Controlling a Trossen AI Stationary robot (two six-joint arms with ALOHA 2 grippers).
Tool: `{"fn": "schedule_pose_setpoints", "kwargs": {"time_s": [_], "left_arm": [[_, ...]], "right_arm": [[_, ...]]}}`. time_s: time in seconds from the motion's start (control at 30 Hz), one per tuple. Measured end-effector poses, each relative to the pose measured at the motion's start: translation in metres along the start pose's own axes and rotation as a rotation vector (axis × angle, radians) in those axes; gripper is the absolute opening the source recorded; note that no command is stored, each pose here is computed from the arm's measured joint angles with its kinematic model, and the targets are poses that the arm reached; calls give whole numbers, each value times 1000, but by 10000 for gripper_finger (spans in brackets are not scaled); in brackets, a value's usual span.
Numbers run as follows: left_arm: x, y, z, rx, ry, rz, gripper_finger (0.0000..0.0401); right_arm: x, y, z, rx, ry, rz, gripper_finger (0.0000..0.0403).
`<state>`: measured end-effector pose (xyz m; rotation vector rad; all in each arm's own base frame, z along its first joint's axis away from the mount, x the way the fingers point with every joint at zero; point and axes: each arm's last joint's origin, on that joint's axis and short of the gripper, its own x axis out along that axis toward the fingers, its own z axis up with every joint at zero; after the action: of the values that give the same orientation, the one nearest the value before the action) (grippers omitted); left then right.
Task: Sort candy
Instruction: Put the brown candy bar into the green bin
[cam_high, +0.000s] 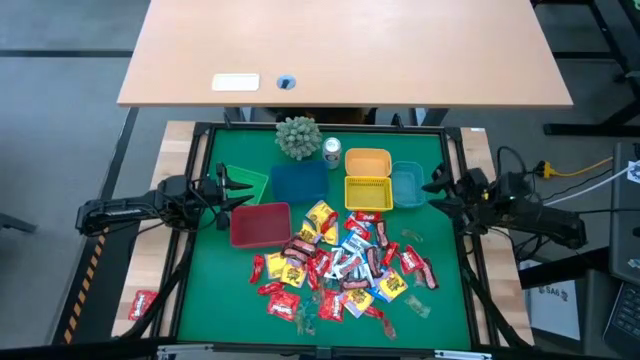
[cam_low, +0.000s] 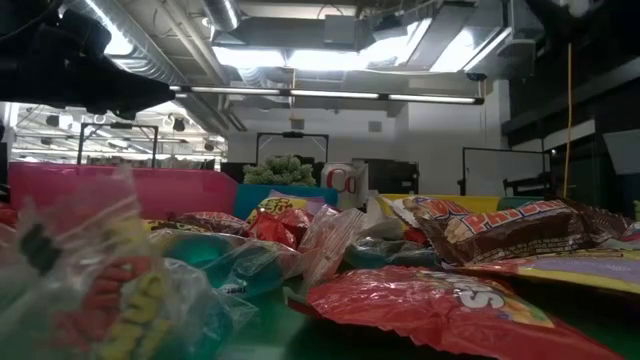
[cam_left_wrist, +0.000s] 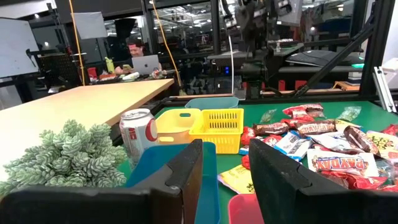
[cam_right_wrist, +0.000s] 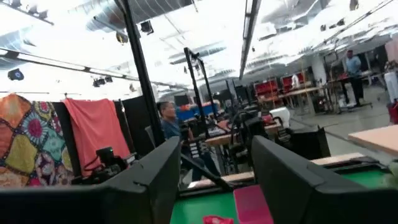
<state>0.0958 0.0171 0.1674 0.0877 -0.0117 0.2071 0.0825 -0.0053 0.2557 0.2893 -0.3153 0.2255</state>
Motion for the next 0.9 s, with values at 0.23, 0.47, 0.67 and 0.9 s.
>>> {"fn": "schedule_pose_setpoints", "kwargs": {"time_s": [0.23,0.47,0.67,0.9], "left_arm": [[0,0,0,-2,0,0,119],[0,0,0,-2,0,0,119],[0,0,0,-2,0,0,119],[0,0,0,-1,-1,0,119]], "right_arm": [[32,0,28,80,281,-103,176],[66,-6,38,389,664,-170,166],[91,-9,25,689,914,-235,166],[109,-3,-8,757,1057,-416,166]]}}
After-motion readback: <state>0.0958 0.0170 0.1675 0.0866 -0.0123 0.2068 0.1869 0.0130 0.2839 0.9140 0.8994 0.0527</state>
